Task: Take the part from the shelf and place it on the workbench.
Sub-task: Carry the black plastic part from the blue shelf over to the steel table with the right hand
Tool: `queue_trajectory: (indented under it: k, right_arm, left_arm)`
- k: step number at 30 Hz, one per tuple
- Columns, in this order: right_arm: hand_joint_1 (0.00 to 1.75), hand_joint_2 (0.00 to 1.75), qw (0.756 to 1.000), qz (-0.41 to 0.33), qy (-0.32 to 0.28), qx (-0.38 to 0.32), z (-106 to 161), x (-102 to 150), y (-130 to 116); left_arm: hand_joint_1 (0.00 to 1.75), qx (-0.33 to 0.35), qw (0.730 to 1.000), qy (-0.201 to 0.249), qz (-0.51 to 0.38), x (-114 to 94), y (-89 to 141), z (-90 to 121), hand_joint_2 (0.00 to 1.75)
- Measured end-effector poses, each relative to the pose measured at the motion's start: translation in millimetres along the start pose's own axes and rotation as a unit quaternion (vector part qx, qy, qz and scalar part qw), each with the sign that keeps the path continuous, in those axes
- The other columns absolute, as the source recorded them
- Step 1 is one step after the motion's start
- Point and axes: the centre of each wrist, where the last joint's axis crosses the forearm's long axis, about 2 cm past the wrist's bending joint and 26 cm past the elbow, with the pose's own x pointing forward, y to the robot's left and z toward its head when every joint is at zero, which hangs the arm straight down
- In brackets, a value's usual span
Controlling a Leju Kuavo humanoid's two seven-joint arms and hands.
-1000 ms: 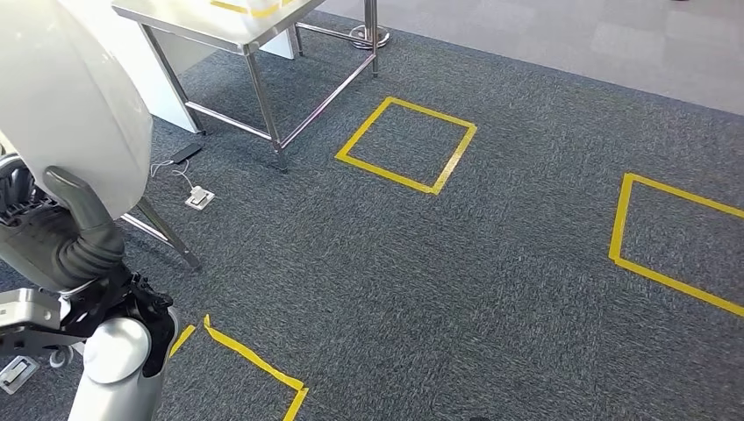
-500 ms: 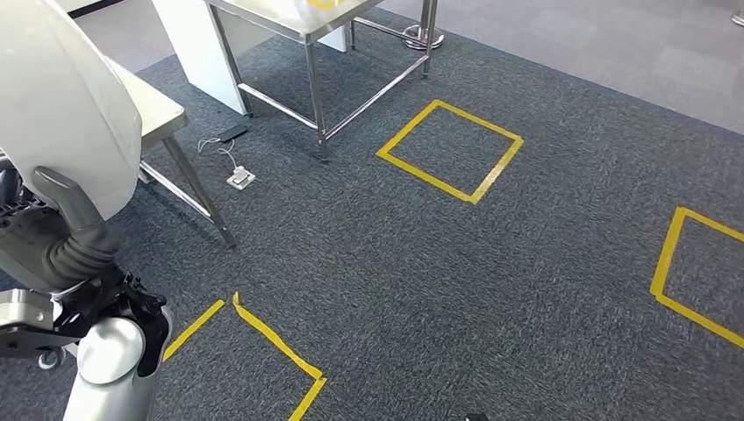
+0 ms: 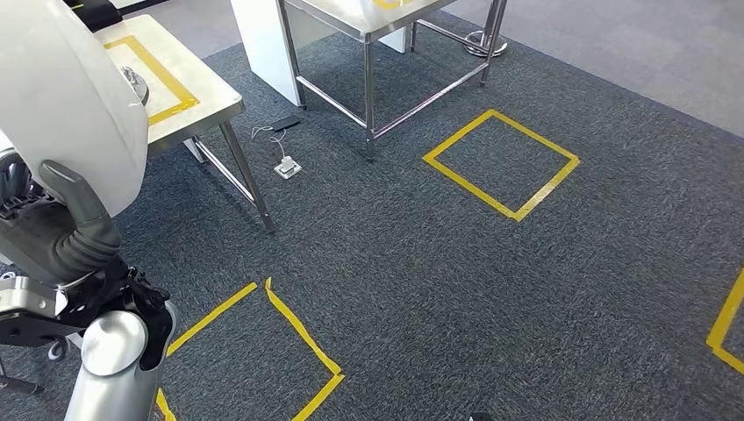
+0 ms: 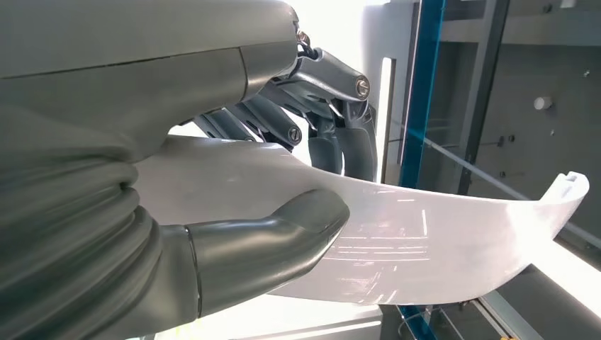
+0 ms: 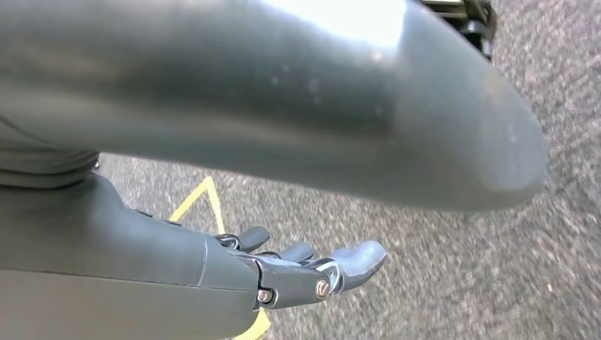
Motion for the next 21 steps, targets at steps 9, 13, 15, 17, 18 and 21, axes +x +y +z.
queue_trajectory:
  k: [9, 13, 15, 17, 18, 21]
  right_arm:
    - [0.0, 0.0, 1.0, 0.0, 0.005, 0.002, -0.1, -0.1, 2.9]
    - [0.0, 0.0, 1.0, 0.0, 0.005, 0.003, -0.2, 1.3, 3.7]
    - [0.0, 0.0, 1.0, 0.001, 0.003, 0.003, -0.3, 2.2, 3.8]
    - [0.0, 0.0, 1.0, 0.001, 0.002, 0.003, -0.3, 2.4, 3.9]
    - [0.0, 0.0, 1.0, 0.002, 0.003, 0.004, -0.3, 1.8, 3.8]
    - [0.0, 0.0, 1.0, 0.004, 0.003, 0.006, 0.0, -1.4, 3.3]
  left_arm:
    - [1.75, -0.002, 1.0, -0.002, 0.0, -7.2, -3.2, -7.0, 1.75]
    - [1.75, -0.002, 1.0, -0.004, -0.001, -8.5, -3.6, -9.2, 1.75]
    - [1.75, -0.002, 1.0, -0.005, -0.002, -9.2, -3.1, -9.6, 1.75]
    - [1.75, -0.002, 1.0, -0.006, -0.002, -9.4, -3.4, -10.5, 1.75]
    - [1.75, -0.002, 1.0, -0.006, -0.002, -9.6, -3.6, -10.6, 1.75]
    - [1.75, -0.004, 1.0, -0.003, -0.003, -9.9, -3.4, -8.6, 1.75]
